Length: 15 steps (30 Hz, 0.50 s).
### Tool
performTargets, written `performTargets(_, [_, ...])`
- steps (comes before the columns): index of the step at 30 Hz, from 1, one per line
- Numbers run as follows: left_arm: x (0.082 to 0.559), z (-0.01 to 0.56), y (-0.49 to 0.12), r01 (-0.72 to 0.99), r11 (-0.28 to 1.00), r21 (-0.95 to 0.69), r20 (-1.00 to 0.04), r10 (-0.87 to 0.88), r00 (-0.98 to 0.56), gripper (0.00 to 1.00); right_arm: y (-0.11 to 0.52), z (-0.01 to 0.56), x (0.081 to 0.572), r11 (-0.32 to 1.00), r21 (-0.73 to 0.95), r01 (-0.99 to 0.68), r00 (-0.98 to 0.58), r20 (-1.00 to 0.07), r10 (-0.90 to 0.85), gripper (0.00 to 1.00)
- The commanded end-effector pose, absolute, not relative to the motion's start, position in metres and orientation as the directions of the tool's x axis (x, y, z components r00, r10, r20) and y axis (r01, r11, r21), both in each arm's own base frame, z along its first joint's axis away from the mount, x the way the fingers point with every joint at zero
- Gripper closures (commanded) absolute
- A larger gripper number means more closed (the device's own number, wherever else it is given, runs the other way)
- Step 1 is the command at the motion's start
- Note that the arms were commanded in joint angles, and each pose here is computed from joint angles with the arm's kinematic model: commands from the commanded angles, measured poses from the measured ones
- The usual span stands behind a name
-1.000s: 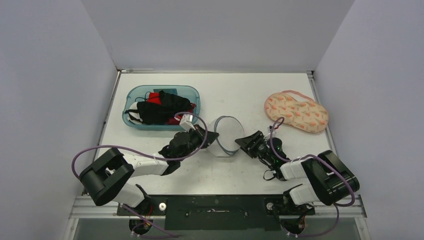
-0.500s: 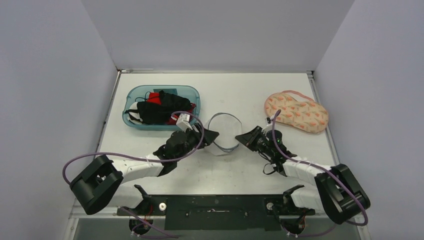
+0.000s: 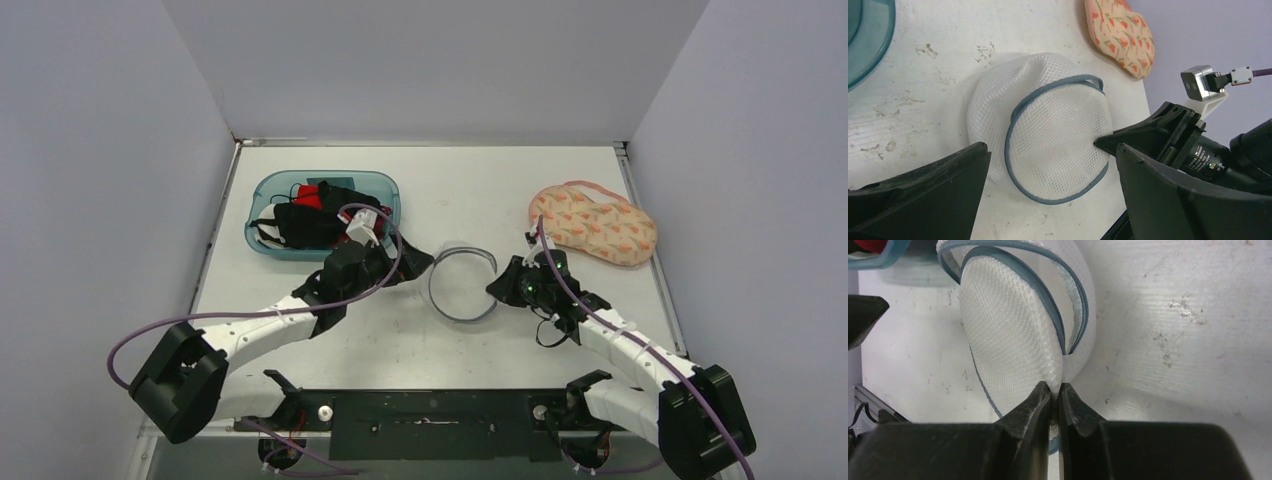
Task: Unzip the laundry bag and remove the bra
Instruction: Close the laundry bag at the center of the board.
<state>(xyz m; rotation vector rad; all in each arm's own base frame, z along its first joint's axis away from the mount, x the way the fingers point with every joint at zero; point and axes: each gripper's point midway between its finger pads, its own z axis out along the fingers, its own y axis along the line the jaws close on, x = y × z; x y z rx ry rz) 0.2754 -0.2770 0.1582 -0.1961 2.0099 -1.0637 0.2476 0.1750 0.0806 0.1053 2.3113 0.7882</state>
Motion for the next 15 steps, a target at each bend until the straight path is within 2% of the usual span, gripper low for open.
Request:
performTargets(1, [0.279, 0.176, -0.302, 0.327, 0.565, -0.758, -0.599, -0.403, -0.691, 0.03, 0.168, 0.083, 0.241, 0.822, 0.545, -0.163, -0.767, -0.595, 0.242, 0.95])
performTargets(5, [0.283, 0.185, -0.319, 0.383, 0.514, -0.768, -0.605, -0.383, -0.698, 0.03, 0.164, 0.085, 0.239, 0.774, 0.614, -0.155, -0.763, -0.572, 0.300, 0.95])
performTargets(10, [0.294, 0.192, -0.335, 0.442, 0.509, -0.739, -0.643, -0.335, -0.689, 0.00, 0.164, 0.086, 0.240, 0.717, 0.678, -0.161, -0.762, -0.547, 0.346, 0.95])
performTargets(15, [0.310, 0.191, -0.345, 0.502, 0.598, -0.625, -0.741, -0.252, -0.623, 0.12, 0.163, 0.087, 0.239, 0.711, 0.682, -0.172, -0.763, -0.548, 0.341, 0.95])
